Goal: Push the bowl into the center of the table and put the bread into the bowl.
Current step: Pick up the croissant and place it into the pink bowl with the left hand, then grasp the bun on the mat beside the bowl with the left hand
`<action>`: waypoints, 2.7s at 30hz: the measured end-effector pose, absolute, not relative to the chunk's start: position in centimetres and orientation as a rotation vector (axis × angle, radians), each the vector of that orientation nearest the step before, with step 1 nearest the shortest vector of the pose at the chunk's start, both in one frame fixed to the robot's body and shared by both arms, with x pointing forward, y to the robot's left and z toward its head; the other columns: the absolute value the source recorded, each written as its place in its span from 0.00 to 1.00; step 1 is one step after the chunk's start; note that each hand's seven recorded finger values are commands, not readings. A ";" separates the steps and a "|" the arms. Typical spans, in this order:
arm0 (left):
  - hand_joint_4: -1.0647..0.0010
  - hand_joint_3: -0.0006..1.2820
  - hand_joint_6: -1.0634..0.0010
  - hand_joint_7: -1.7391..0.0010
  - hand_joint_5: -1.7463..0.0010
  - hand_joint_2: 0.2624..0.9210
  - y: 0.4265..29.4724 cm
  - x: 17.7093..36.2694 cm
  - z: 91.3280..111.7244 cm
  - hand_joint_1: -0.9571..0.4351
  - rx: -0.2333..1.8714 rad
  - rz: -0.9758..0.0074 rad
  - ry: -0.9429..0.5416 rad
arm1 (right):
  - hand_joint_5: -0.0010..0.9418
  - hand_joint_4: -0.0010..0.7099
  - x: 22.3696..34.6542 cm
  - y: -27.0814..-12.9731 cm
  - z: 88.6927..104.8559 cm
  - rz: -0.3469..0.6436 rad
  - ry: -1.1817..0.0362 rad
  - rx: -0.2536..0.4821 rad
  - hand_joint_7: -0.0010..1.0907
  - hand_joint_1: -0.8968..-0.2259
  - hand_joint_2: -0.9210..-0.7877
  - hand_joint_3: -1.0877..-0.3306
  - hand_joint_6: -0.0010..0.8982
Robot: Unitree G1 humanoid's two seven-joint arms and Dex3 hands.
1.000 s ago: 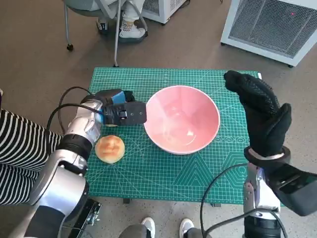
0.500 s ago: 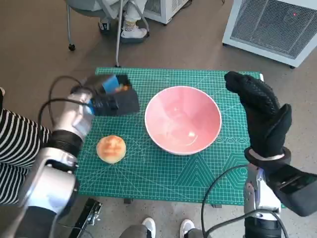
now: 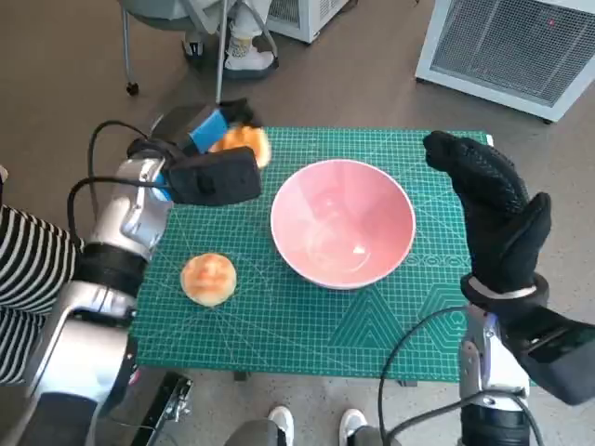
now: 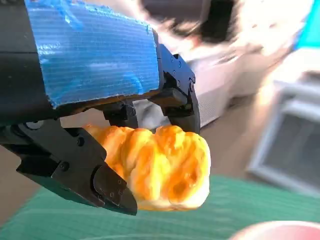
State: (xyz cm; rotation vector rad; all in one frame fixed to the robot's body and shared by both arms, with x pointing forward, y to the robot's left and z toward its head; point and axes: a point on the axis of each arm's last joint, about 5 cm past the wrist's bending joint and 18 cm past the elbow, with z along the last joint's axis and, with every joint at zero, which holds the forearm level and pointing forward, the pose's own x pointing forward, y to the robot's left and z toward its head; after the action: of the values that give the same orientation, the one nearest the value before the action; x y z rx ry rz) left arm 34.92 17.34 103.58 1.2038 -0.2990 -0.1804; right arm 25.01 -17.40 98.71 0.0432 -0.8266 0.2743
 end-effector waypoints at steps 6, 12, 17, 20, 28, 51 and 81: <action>0.33 0.08 0.50 0.29 0.34 1.00 16.1 33.4 104.4 0.69 1.162 -0.244 -0.435 | 0.00 0.27 25.0 -17.4 98.8 0.274 -0.833 0.043 0.36 0.30 0.00 0.44 0.11; 0.34 0.08 0.50 0.27 0.34 1.00 14.9 31.4 105.2 0.69 1.138 -0.335 -0.556 | 0.00 0.27 25.0 -17.4 98.7 0.274 -0.834 0.043 0.36 0.30 0.00 0.44 0.11; 0.33 0.08 0.51 0.28 0.35 1.00 14.0 30.2 105.6 0.69 1.142 -0.413 -0.652 | 0.00 0.27 25.0 -17.5 98.4 0.272 -0.819 0.043 0.36 0.30 0.00 0.44 0.11; 0.33 0.08 0.52 0.28 0.34 1.00 13.4 30.0 105.2 0.69 1.144 -0.456 -0.673 | 0.00 0.27 25.0 -17.5 98.3 0.271 -0.817 0.043 0.36 0.30 0.00 0.44 0.11; 0.52 0.10 0.60 0.59 0.48 0.91 12.8 30.5 103.4 0.77 1.126 -0.583 -0.580 | 0.00 0.27 24.9 -17.5 98.2 0.267 -0.820 0.041 0.36 0.29 0.00 0.44 0.11; 0.94 0.00 0.79 1.00 1.00 0.79 16.1 31.1 103.8 0.43 1.139 -0.770 -0.443 | 0.00 0.27 24.7 -17.6 97.9 0.237 -0.812 0.055 0.38 0.27 0.00 0.44 0.11; 0.88 0.00 0.73 0.98 1.00 0.75 27.6 26.5 105.6 0.47 1.138 -0.610 -0.226 | 0.00 0.26 24.6 -17.6 97.8 0.232 -0.810 0.058 0.39 0.28 0.00 0.44 0.09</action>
State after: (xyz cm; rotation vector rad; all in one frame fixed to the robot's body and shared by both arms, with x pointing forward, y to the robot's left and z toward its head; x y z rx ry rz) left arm 26.50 27.57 105.59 1.1378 -0.2263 -0.6096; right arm 24.57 -17.59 97.85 0.0584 -0.8105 0.2322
